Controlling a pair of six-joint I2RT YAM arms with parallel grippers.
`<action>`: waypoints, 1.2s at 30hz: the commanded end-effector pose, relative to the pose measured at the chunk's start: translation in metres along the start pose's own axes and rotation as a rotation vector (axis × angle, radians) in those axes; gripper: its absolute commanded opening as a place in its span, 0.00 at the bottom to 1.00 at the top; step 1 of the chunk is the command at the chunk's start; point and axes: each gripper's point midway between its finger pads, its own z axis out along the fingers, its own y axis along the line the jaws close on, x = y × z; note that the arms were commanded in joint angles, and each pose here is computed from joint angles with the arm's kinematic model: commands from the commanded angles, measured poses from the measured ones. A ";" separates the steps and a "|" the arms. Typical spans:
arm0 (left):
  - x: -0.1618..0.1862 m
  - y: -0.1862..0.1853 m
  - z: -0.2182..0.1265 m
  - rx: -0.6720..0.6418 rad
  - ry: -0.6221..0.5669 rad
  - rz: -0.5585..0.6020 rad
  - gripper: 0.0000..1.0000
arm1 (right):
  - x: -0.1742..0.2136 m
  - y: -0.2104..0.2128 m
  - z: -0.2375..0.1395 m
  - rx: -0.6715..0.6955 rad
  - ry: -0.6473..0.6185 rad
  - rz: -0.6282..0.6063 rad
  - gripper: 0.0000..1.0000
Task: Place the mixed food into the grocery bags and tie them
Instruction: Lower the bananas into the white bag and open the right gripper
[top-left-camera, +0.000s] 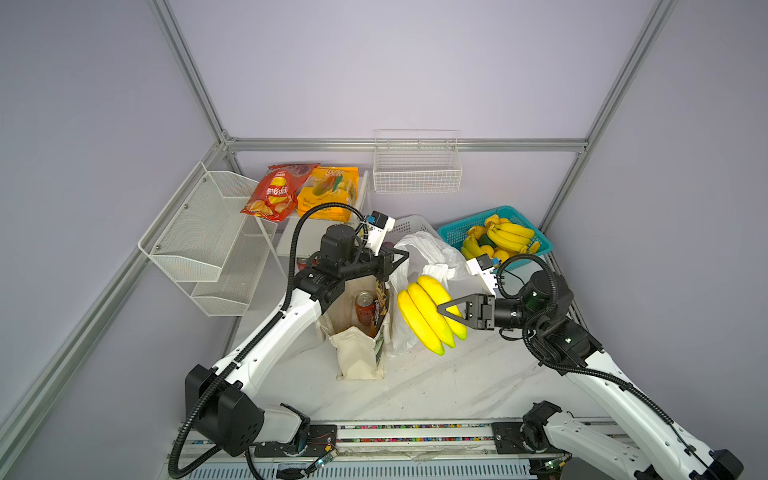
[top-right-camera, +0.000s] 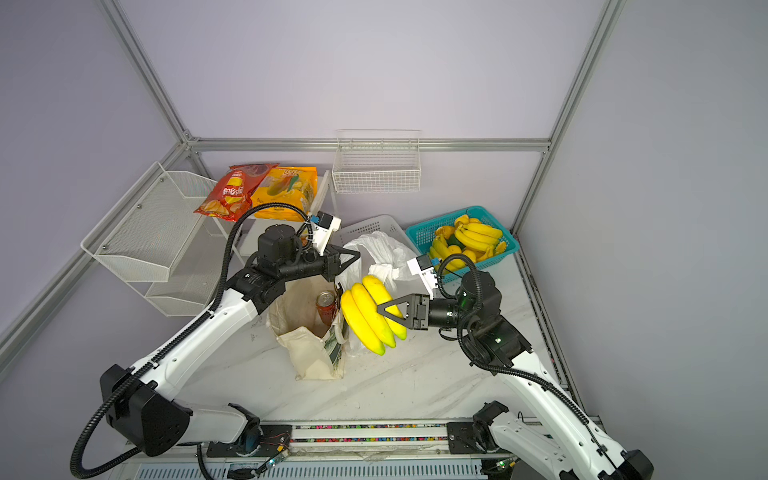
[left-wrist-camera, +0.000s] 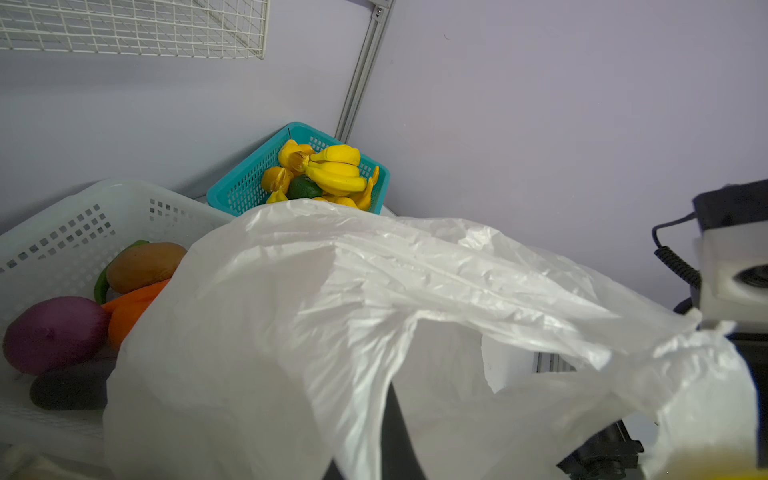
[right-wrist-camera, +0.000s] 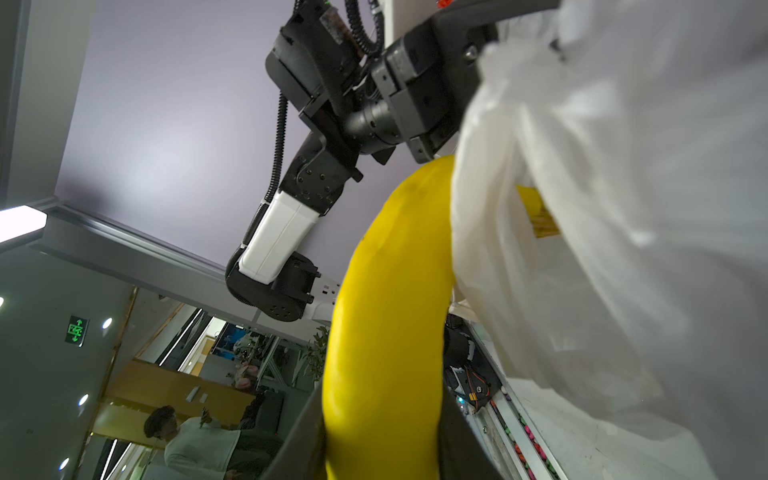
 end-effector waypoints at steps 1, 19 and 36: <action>-0.006 -0.014 -0.008 0.040 -0.053 0.090 0.00 | -0.010 -0.005 -0.015 0.010 -0.059 0.059 0.15; 0.016 -0.056 -0.009 0.204 -0.054 0.299 0.00 | -0.065 -0.044 -0.031 0.035 -0.390 0.303 0.16; 0.020 -0.072 -0.006 0.269 -0.053 0.301 0.00 | -0.096 -0.100 -0.027 0.306 -0.589 0.292 0.22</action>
